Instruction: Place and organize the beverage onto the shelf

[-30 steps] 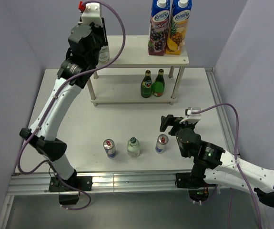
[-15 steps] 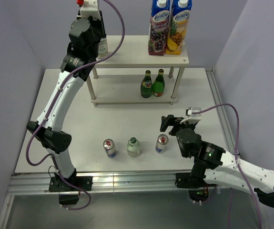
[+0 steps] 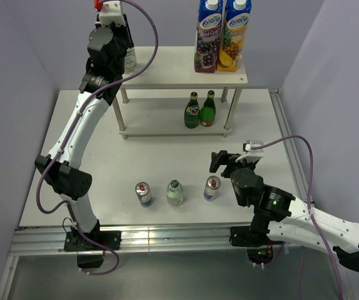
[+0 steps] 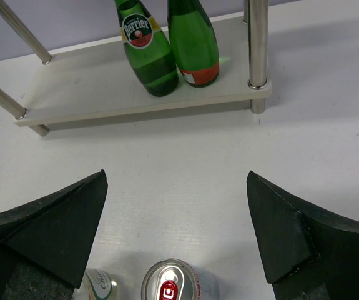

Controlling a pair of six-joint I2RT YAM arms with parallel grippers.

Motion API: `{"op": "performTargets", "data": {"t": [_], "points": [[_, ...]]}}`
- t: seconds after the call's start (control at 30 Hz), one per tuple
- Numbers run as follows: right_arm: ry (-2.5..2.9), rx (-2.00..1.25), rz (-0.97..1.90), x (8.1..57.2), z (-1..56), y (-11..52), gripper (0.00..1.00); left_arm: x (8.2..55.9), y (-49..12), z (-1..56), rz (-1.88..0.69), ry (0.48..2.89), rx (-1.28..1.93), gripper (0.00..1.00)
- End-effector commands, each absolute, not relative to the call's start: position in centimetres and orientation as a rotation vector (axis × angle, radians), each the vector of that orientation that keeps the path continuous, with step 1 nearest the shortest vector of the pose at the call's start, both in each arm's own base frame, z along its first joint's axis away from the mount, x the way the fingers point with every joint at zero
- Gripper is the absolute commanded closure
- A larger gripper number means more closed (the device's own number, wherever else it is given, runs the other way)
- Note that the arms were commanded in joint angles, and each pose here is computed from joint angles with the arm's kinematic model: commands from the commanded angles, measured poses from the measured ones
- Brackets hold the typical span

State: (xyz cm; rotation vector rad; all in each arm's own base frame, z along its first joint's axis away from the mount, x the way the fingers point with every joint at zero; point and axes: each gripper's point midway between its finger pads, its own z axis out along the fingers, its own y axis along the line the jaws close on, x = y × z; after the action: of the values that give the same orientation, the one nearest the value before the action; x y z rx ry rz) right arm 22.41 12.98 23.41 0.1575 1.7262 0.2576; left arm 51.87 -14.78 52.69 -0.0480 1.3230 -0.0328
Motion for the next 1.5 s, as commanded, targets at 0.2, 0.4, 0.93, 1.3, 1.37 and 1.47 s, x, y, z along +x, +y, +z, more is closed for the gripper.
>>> {"op": "performTargets", "data": {"t": [0.2, 0.4, 0.93, 1.3, 1.37, 1.47], "points": [[1.718, 0.184, 0.25, 22.5, 23.4, 12.8, 0.01, 49.8, -14.9, 56.5, -0.152, 1.187, -0.086, 0.65], [1.719, 0.182, 0.255, 22.5, 23.4, 12.9, 0.01, 49.8, -15.0, 55.5, -0.14, 1.215, -0.067, 0.3], [1.719, 0.185, 0.259, 22.5, 23.4, 12.9, 0.01, 41.8, -13.1, 55.8, -0.11, 1.218, -0.078, 0.01], [1.707, 0.186, 0.289, 22.4, 23.5, 13.1, 0.01, 28.9, -17.7, 42.6, -0.565, 1.459, -0.02, 0.04], [1.713, 0.184, 0.281, 22.4, 23.5, 13.1, 0.01, 27.0, -19.4, 38.1, -0.677, 1.527, -0.01, 0.08], [1.719, 0.183, 0.268, 22.5, 23.4, 13.0, 0.01, 24.7, -21.3, 33.2, -0.748, 1.591, 0.016, 0.08]]}}
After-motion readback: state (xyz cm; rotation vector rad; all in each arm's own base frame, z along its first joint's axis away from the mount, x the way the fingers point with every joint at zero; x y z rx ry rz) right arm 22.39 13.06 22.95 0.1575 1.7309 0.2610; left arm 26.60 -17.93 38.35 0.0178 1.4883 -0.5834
